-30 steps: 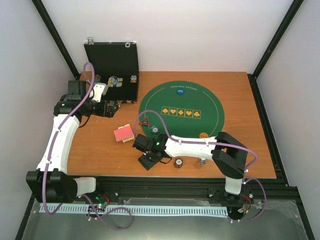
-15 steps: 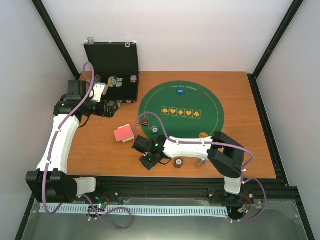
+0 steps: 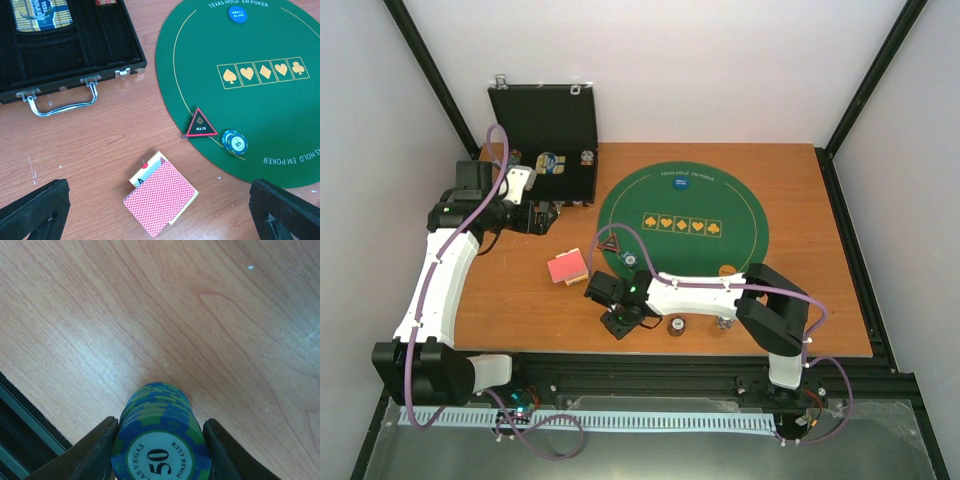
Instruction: Distribute texas hold em gaming equipment
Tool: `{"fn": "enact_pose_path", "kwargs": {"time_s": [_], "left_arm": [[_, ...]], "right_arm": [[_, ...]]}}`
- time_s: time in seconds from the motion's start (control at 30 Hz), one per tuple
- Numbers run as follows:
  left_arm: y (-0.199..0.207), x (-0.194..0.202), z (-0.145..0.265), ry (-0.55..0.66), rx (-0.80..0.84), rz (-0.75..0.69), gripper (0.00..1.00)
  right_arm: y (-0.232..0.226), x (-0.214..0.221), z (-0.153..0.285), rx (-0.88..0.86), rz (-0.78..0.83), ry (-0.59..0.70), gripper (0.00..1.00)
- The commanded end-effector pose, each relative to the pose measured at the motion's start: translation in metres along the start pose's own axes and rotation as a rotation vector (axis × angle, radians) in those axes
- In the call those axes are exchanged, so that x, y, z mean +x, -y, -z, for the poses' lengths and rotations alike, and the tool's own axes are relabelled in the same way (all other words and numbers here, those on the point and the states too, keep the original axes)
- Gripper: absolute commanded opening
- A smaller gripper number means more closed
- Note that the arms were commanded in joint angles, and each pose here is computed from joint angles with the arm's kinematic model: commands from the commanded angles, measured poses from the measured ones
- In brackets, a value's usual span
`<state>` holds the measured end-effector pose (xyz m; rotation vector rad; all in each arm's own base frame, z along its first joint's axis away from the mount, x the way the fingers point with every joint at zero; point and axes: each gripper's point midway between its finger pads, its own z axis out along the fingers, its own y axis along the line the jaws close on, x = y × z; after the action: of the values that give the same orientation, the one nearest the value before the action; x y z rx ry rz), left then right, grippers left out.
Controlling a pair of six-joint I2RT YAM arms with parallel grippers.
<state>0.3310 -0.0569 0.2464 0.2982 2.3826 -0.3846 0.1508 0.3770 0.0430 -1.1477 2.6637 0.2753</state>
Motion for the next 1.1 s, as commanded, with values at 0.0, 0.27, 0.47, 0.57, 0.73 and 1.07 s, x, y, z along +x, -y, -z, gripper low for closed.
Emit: {"fn": "enact_pose_path", "kwargs": {"time_s": [0.0, 0.27, 0.47, 0.57, 0.73, 1.07], "left_arm": [[0.002, -0.004, 0.006, 0.027, 0.007, 0.011, 1.00], [0.002, -0.006, 0.005, 0.028, 0.009, 0.010, 1.00], [0.001, -0.005, 0.004, 0.020, 0.007, 0.011, 1.00], [0.000, -0.004, 0.003, 0.017, 0.006, 0.015, 1.00], [0.002, -0.002, 0.001, 0.008, 0.016, 0.017, 1.00], [0.003, -0.004, -0.001, 0.000, 0.030, 0.011, 1.00]], "right_arm": [[-0.001, -0.014, 0.022, 0.017, 0.020, 0.044, 0.39], [0.008, -0.029, 0.049, 0.032, 0.020, 0.082, 0.33], [0.043, -0.051, 0.076, 0.066, -0.013, 0.131, 0.33], [0.089, -0.067, 0.086, 0.102, -0.082, 0.161, 0.33], [0.193, -0.094, 0.093, 0.181, -0.241, 0.207, 0.33], [0.367, -0.142, 0.057, 0.314, -0.466, 0.214, 0.33]]}}
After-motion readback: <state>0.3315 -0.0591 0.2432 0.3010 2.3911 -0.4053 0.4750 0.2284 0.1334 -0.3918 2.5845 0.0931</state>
